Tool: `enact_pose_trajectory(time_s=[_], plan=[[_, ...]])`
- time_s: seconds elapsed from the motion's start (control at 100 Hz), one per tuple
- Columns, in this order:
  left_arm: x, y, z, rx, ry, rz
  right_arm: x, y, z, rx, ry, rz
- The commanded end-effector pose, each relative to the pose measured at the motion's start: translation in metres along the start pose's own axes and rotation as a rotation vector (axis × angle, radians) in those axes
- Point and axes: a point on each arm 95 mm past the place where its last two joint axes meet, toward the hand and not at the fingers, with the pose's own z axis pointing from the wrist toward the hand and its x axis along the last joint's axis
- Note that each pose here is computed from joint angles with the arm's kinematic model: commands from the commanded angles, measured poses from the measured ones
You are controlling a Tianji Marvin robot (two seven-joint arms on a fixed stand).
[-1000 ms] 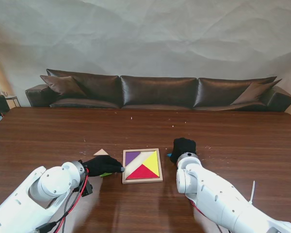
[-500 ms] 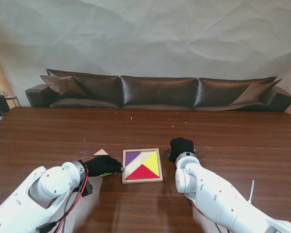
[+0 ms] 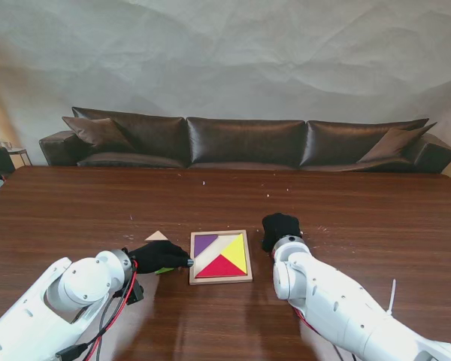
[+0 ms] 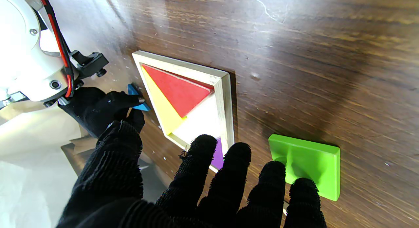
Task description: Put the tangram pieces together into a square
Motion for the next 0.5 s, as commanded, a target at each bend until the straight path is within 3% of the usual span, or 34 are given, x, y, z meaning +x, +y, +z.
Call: enact_pose_trajectory(time_s=[0.0,0.49], plan=[[-0.0021,0.005,0.0002,-0.025,-0.005,-0.009,-0.0127,-0.0439,-0.0165,0.124,-0.02,-0.027],[-0.0026,0.0049,-0.0004,-0.026,-0.006,-0.007,-0.0147,-0.0453,-0.019,0.165,-0.02,-0.013]])
